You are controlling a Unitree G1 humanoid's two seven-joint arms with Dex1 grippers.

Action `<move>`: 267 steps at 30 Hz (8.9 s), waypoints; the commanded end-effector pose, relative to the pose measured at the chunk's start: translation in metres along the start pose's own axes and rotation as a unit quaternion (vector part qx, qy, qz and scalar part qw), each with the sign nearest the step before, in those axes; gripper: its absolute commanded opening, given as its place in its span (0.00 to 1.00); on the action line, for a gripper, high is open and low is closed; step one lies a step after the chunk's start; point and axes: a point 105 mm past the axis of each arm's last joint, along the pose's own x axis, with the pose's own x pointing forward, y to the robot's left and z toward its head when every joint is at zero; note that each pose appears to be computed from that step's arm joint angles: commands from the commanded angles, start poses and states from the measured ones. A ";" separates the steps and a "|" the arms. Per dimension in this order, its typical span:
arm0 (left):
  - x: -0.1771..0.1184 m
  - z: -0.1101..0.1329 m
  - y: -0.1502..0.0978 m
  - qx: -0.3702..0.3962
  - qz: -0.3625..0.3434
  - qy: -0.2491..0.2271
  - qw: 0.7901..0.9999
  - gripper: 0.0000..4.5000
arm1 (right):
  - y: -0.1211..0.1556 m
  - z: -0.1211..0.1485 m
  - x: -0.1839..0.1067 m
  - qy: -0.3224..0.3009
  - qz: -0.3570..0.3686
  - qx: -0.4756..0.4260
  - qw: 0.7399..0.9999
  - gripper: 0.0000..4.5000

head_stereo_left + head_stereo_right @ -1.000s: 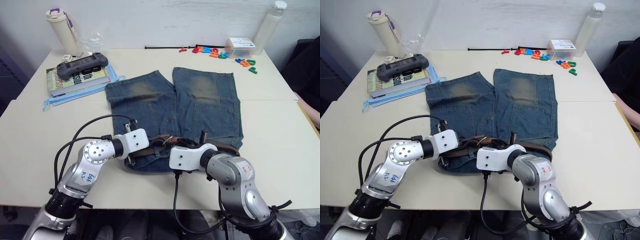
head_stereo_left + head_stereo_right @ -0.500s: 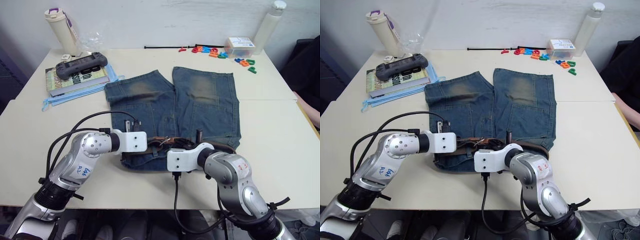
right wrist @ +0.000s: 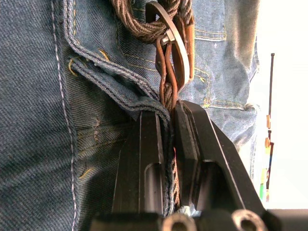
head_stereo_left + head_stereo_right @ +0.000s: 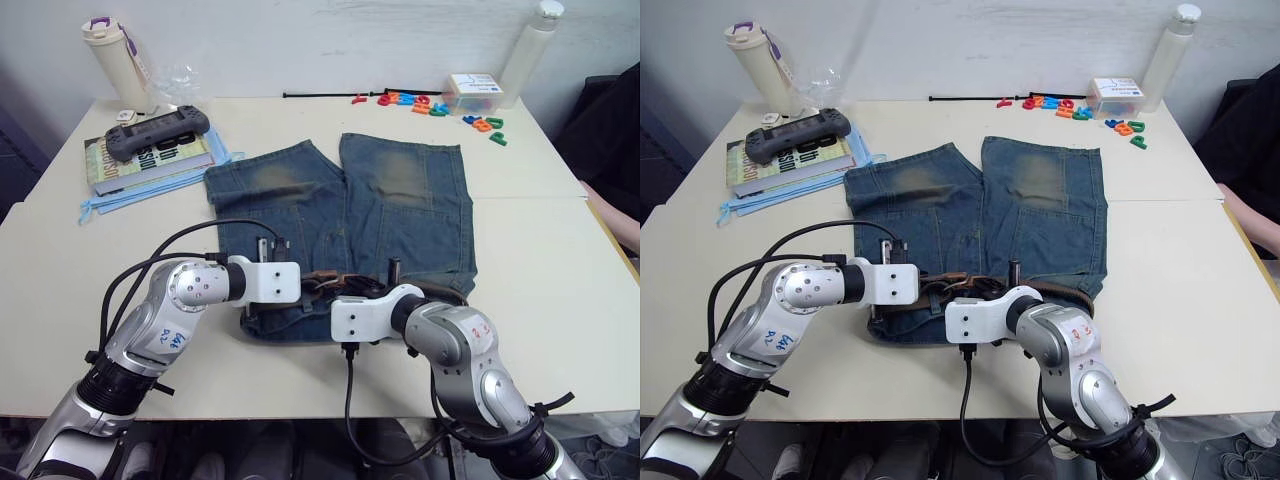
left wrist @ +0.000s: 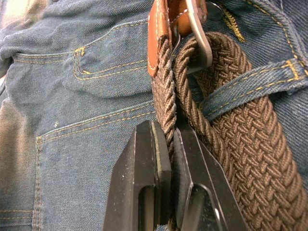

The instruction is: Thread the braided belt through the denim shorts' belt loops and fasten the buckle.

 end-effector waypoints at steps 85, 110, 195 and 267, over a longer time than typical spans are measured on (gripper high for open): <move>0.003 0.007 0.021 -0.010 0.029 -0.009 0.999 0.00 | -0.015 0.016 0.008 -0.030 -0.056 0.161 0.985 0.00; -0.018 -0.018 0.042 0.044 0.017 0.026 0.999 0.00 | -0.031 0.015 0.006 -0.029 -0.070 0.012 0.997 0.00; 0.037 0.033 -0.010 -0.134 -0.031 -0.139 0.981 0.00 | -0.029 0.027 0.012 -0.058 -0.053 0.021 0.997 0.00; 0.037 0.041 -0.009 -0.169 -0.014 -0.176 0.970 0.43 | -0.023 -0.023 -0.026 0.005 -0.027 0.059 0.998 0.00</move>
